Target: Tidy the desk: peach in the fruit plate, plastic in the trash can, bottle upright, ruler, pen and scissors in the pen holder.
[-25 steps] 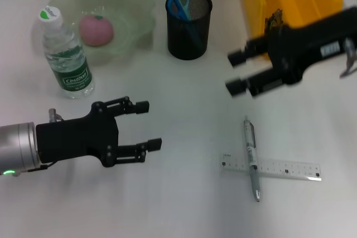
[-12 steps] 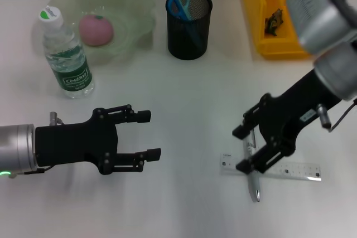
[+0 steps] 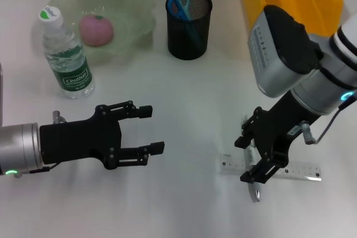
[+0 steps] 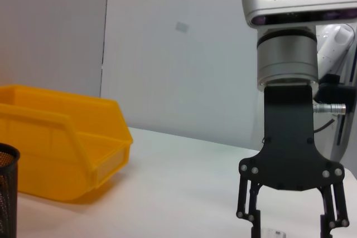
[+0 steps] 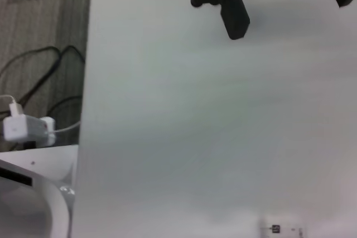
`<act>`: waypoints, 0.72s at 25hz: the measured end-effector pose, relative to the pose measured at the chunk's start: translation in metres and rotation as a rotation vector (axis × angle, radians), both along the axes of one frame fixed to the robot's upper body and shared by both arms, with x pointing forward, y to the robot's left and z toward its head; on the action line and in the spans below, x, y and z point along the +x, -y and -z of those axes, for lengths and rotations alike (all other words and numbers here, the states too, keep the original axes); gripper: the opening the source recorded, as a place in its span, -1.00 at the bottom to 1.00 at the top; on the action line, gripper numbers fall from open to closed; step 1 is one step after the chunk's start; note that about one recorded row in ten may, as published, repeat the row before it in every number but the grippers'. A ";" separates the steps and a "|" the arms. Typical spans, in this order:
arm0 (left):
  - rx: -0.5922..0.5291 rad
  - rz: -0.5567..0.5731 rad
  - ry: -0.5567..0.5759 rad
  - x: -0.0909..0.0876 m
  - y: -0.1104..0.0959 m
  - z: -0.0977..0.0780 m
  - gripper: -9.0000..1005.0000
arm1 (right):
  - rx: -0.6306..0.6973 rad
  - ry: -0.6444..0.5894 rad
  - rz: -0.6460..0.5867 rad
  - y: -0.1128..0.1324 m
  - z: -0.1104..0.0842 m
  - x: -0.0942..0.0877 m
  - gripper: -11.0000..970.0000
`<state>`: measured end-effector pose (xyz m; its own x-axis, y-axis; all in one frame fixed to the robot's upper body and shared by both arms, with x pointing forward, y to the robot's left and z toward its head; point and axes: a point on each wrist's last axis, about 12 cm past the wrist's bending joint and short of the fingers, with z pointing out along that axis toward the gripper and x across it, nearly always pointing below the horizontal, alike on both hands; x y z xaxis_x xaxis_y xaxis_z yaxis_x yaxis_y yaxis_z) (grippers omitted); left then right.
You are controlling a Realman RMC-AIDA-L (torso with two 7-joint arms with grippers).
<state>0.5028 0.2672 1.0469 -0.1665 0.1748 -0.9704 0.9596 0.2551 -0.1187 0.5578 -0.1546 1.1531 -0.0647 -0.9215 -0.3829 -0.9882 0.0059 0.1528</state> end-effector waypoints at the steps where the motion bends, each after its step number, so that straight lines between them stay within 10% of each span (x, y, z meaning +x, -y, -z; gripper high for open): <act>1: -0.001 -0.003 0.000 0.000 0.000 0.000 0.60 | -0.002 0.010 -0.002 -0.001 0.001 0.000 0.49; 18: -0.013 -0.009 -0.004 -0.002 0.001 0.001 0.60 | -0.049 0.111 -0.077 -0.024 0.026 -0.004 0.47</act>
